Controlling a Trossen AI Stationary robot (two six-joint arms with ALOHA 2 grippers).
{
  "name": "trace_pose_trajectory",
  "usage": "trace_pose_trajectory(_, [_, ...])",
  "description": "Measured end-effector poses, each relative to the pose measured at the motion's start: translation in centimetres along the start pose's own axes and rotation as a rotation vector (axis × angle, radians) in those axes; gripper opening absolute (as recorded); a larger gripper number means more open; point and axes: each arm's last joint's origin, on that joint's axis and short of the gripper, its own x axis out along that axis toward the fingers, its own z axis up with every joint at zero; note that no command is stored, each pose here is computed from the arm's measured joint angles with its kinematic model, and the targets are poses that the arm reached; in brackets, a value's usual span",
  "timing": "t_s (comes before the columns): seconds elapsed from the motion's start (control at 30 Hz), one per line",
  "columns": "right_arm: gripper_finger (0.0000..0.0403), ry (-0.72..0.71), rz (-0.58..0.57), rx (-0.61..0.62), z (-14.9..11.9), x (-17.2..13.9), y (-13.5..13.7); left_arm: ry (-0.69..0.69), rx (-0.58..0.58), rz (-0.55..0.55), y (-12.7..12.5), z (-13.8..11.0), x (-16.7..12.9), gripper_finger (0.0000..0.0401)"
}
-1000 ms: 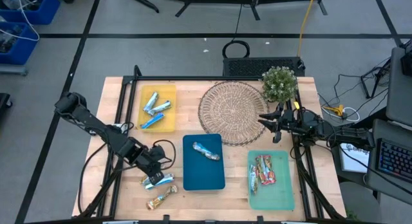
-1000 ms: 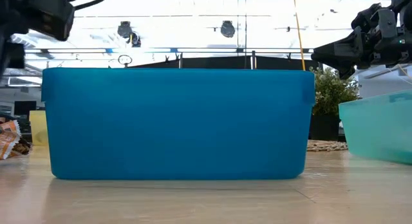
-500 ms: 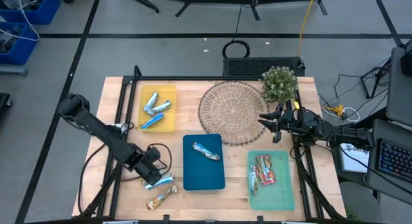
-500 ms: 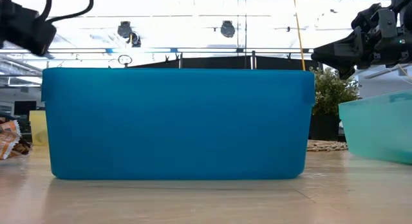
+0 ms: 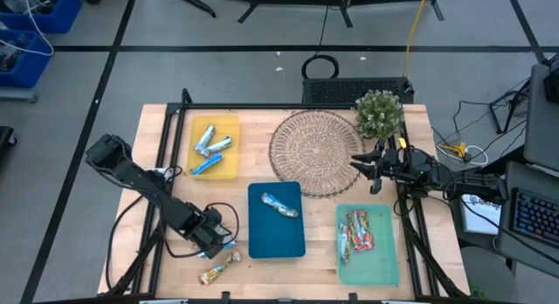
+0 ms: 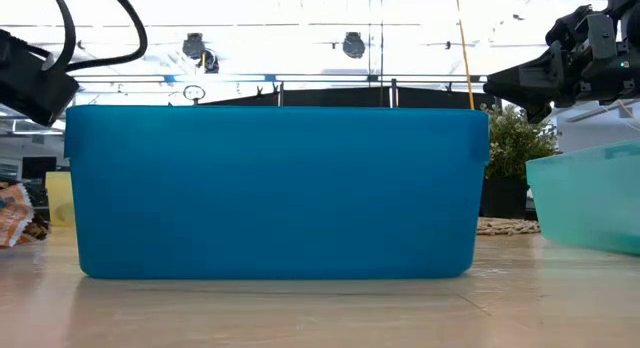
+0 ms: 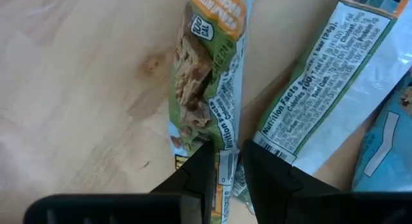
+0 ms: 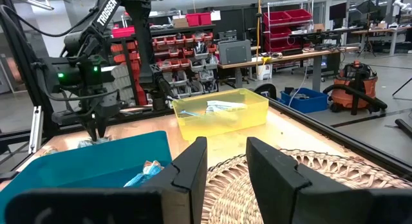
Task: Pick and place Granola Bars by type
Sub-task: Put the yellow granola bar into the blue bin
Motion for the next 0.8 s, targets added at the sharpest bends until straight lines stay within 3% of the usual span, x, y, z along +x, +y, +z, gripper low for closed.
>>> trace_pose_trajectory(0.5, [0.0100,0.000,0.000,0.000,0.00,0.00,0.00,0.052,-0.087,0.046,0.49,-0.09,-0.04,0.0088])
trace_pose_trajectory(0.8, [0.0100,0.000,0.000,0.000,0.00,0.00,0.00,-0.010,-0.109,0.088,0.86,0.04,-0.06,0.0088])
